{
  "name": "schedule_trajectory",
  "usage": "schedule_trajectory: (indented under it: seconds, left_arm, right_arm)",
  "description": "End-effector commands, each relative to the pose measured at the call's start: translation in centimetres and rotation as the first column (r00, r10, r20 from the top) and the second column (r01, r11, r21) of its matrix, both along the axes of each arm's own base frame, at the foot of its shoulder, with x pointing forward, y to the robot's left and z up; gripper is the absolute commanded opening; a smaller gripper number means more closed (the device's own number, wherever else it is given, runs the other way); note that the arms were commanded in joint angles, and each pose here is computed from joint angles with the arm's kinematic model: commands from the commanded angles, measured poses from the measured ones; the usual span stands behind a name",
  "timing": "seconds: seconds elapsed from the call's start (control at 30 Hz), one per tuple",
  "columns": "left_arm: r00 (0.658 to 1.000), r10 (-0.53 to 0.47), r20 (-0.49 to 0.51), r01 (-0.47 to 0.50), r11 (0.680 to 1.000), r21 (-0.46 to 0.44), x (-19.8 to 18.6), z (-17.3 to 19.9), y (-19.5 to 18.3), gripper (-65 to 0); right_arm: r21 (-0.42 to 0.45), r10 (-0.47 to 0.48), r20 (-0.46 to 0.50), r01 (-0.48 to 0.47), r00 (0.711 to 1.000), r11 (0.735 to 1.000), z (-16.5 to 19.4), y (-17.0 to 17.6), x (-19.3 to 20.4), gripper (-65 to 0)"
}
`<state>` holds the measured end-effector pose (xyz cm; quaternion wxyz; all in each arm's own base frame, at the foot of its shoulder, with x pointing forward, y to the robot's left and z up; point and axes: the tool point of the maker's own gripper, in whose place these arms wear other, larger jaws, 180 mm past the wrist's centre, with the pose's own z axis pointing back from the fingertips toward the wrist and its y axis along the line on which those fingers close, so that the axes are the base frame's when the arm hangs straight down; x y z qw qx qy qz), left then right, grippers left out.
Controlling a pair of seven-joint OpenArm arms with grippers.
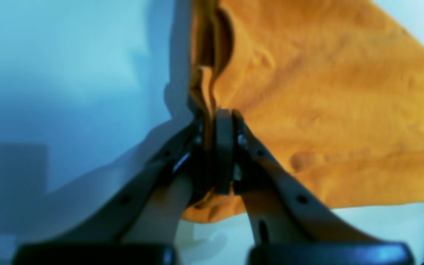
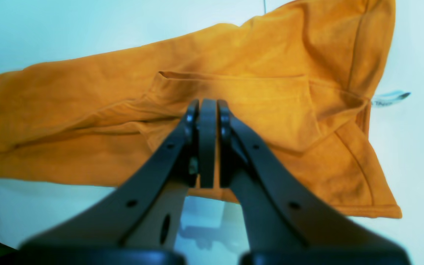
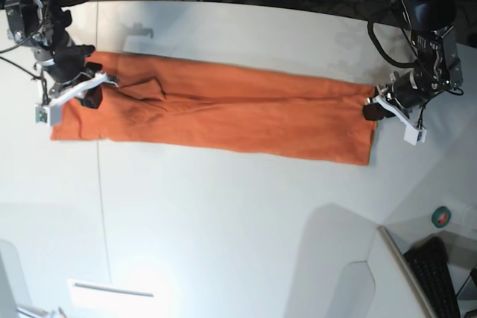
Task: Layout the t-shirt on the table in an organized manner, then fold the t-shirt properly
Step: 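Push the left gripper inward along the folded strip toward the right gripper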
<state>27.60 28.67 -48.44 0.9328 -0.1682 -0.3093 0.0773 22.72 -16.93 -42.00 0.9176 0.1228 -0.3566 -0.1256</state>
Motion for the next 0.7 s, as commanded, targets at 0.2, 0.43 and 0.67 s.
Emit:
schedule_trajectory:
  seconds: [0.2,0.43,0.67]
  left_arm:
    - [0.987,0.043,0.152,-0.065,0.988,0.141,2.2,4.6,4.2,-65.0]
    - [0.961,-0.064,0.268,-0.010,0.964,0.267,2.3,9.7,-0.6,-65.0]
    - [0.937,-0.227,0.265,0.167,0.959,0.231,2.2,9.5,-11.7,-65.0]
  right_arm:
    - [-0.007,0.002,0.038,-0.002,0.999,1.000,0.9,-0.2,0.5,-65.0]
    - [-0.004,0.001,0.044,-0.001,0.999,1.000,1.0,-0.1,0.7,-65.0]
    - [-0.003,0.001,0.053,0.000,0.999,1.000,1.3,-0.1,1.1,-65.0]
